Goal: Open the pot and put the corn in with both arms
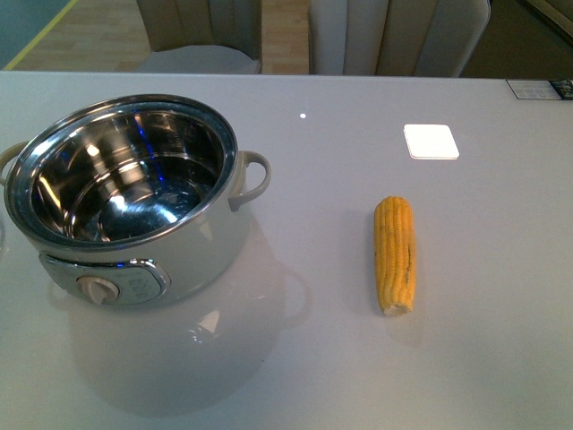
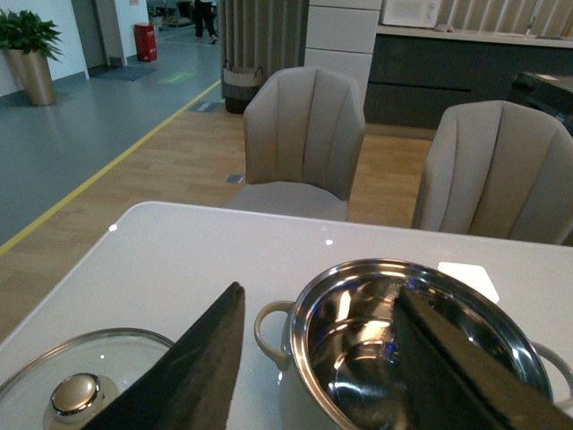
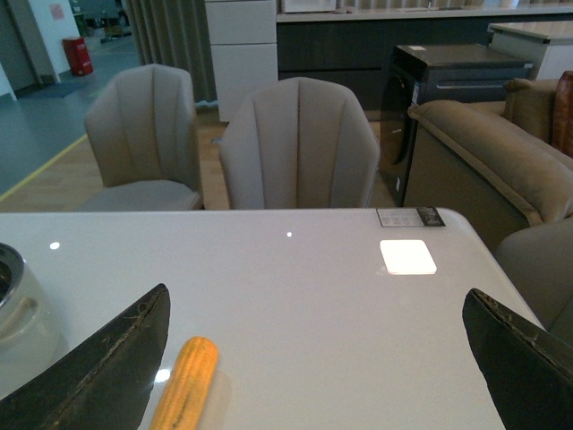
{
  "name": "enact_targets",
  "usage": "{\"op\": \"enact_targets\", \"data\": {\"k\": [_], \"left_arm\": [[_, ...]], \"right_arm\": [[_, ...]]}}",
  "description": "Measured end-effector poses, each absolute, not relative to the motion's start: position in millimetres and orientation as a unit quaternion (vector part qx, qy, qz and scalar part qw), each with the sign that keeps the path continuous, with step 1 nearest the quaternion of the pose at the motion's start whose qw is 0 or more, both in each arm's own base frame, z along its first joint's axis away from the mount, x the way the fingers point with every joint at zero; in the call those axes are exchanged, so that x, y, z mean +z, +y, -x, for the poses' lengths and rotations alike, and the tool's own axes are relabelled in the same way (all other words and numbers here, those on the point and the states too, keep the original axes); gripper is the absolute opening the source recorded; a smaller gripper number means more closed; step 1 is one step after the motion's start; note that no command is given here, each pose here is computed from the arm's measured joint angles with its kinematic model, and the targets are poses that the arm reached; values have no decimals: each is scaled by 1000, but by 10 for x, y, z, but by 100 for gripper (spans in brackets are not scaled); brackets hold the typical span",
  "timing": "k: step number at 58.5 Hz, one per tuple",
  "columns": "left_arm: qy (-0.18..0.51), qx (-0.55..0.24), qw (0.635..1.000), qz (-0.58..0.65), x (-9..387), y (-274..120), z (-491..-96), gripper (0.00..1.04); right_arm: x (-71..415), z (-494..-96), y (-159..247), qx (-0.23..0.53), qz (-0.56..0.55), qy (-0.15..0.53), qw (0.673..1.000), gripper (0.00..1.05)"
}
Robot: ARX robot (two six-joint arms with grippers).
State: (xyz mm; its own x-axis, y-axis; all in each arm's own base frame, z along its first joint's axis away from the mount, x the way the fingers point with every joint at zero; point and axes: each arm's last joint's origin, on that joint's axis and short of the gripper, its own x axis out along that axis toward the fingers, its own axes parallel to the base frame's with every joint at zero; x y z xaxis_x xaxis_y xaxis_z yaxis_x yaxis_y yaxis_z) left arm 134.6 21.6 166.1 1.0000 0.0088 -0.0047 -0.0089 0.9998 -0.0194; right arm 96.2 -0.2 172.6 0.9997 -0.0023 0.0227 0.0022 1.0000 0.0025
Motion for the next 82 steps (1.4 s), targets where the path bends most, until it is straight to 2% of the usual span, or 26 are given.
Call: {"op": "enact_targets", "data": {"k": [9,10,23,54,57,71,73,82], "left_arm": [[-3,5,1000,7,1688,149,-1283,4],[-3,5,1000,7,1691,142,-1275,3],[-7,-1,1000,5,1708,5,-1199,3],[-6,1,1000,5,1702,3,-1077,3],[10,1,1000,5,1660,3,-1023,3],[-4,2,1000,5,1673,3,-974,3],[-4,1,1000,5,1673,2,-974,6],[-4,1,1000,5,1675,2,-973,33]], "right_arm": [[1726,-962,-2,-1,-1,-11,1000,96],[1726,-962,-2,-1,-1,-11,1000,96],[1726,-962,-2,-1,-1,-11,1000,96],[1726,-962,-2,-1,-1,-11,1000,96],[1726,-962,-2,-1,-1,-11,1000,96],[1726,-962,-2,-1,-1,-11,1000,96],[1726,-962,-2,-1,-1,-11,1000,96],[1726,-962,-2,-1,-1,-11,1000,96]]}}
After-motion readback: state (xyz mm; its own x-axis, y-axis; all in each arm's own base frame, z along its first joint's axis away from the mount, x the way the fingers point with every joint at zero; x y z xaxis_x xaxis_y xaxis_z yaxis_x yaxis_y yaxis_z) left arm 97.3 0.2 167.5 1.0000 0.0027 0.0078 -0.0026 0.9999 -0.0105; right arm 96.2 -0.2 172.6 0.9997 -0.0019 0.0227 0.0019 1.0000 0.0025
